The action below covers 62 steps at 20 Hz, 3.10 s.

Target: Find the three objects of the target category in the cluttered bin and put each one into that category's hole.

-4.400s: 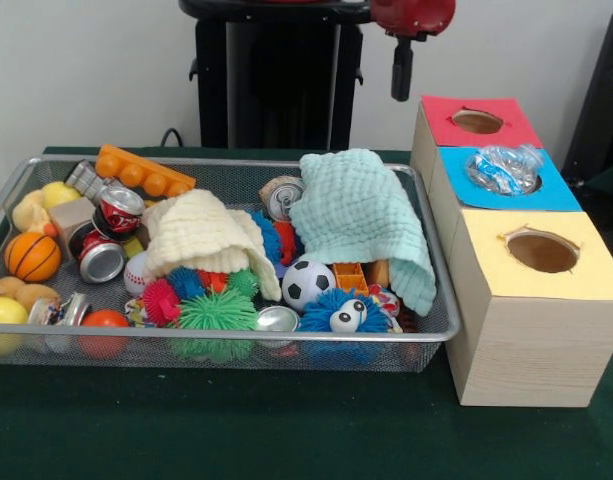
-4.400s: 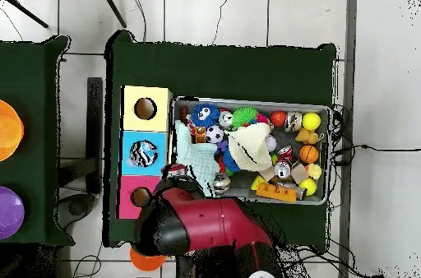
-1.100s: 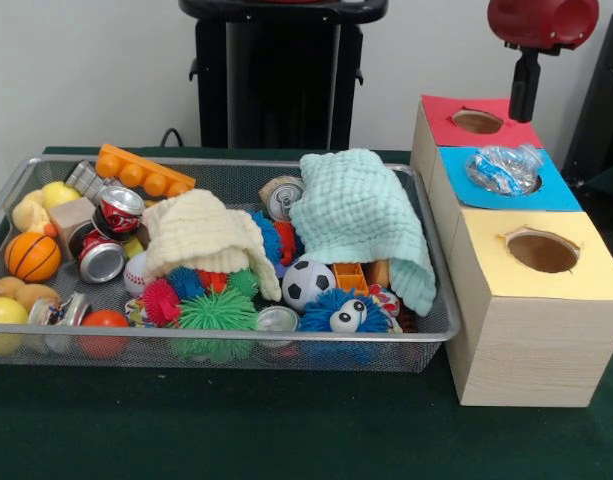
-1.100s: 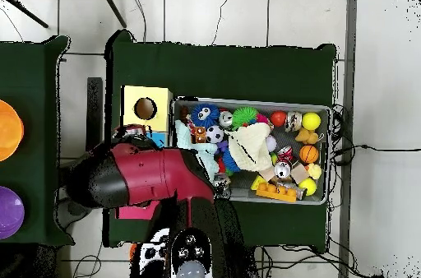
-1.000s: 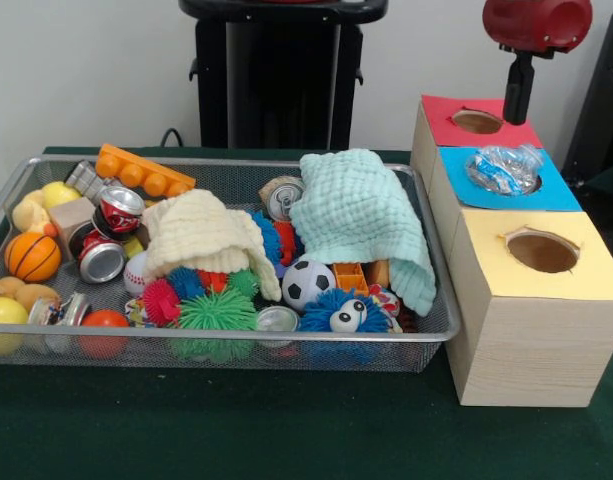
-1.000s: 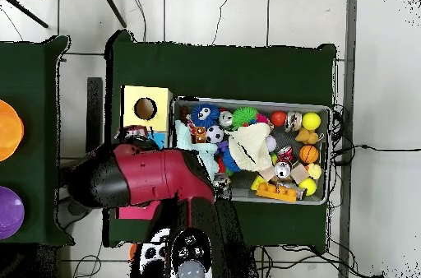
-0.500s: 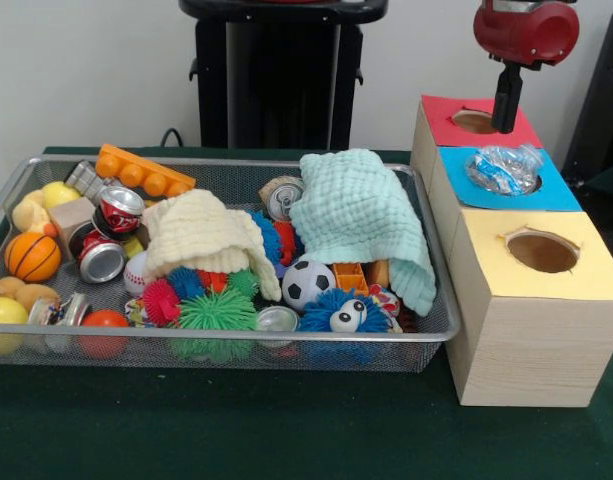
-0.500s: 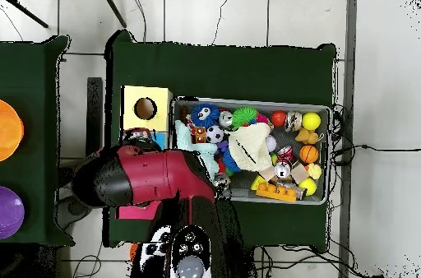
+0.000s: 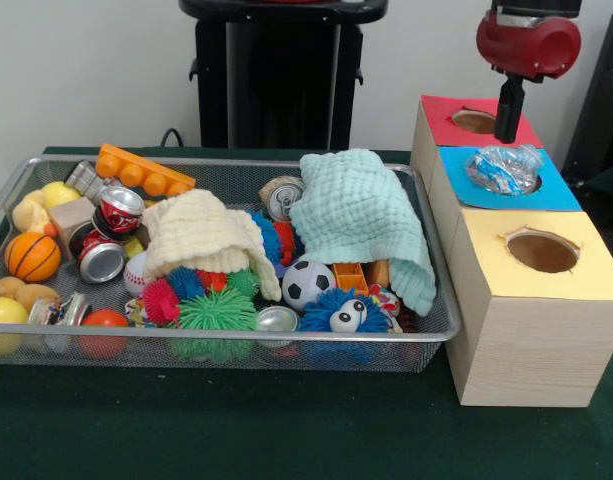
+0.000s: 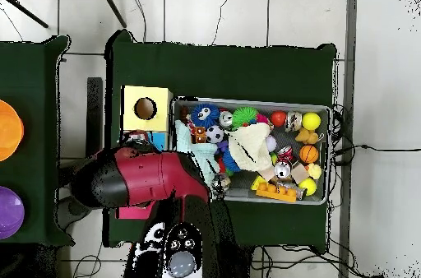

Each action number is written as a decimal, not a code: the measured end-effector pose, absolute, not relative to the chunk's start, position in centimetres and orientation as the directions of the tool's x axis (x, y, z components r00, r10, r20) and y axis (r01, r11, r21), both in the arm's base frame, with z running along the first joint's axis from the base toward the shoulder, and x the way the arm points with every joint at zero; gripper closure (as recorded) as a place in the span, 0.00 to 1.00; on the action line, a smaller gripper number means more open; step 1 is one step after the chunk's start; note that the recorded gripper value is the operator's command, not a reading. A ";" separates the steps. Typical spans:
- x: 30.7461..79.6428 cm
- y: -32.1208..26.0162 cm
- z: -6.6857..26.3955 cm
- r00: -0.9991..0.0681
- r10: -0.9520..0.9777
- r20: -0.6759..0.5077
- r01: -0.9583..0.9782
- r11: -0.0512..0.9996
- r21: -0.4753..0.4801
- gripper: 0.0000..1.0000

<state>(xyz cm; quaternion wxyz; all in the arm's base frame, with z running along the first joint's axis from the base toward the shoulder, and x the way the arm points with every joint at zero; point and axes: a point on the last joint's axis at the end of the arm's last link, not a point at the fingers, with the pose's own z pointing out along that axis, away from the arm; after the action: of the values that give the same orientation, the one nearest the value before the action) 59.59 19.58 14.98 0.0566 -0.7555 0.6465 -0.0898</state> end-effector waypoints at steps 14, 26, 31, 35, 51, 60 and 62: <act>59.3 20.7 13.6 0.163 -0.985 0.061 -0.962 -0.172 -0.212 1.00; 59.0 20.3 12.2 0.158 -0.985 0.065 -0.966 -0.168 -0.195 1.00; 58.8 20.0 11.6 0.152 -0.986 0.069 -0.970 -0.162 -0.183 1.00; 58.7 19.9 11.2 0.151 -0.986 0.068 -0.971 -0.161 -0.178 1.00; 58.8 20.4 10.0 0.134 -0.989 0.060 -0.969 -0.144 -0.202 1.00; 58.4 21.4 10.4 0.140 -0.987 0.073 -0.967 -0.153 -0.206 1.00; 58.3 21.9 10.6 0.140 -0.988 0.068 -0.966 -0.151 -0.209 1.00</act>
<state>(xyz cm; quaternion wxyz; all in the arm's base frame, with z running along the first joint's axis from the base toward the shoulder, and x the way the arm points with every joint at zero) 58.33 21.88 10.62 0.0574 -0.7527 0.6489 -0.0946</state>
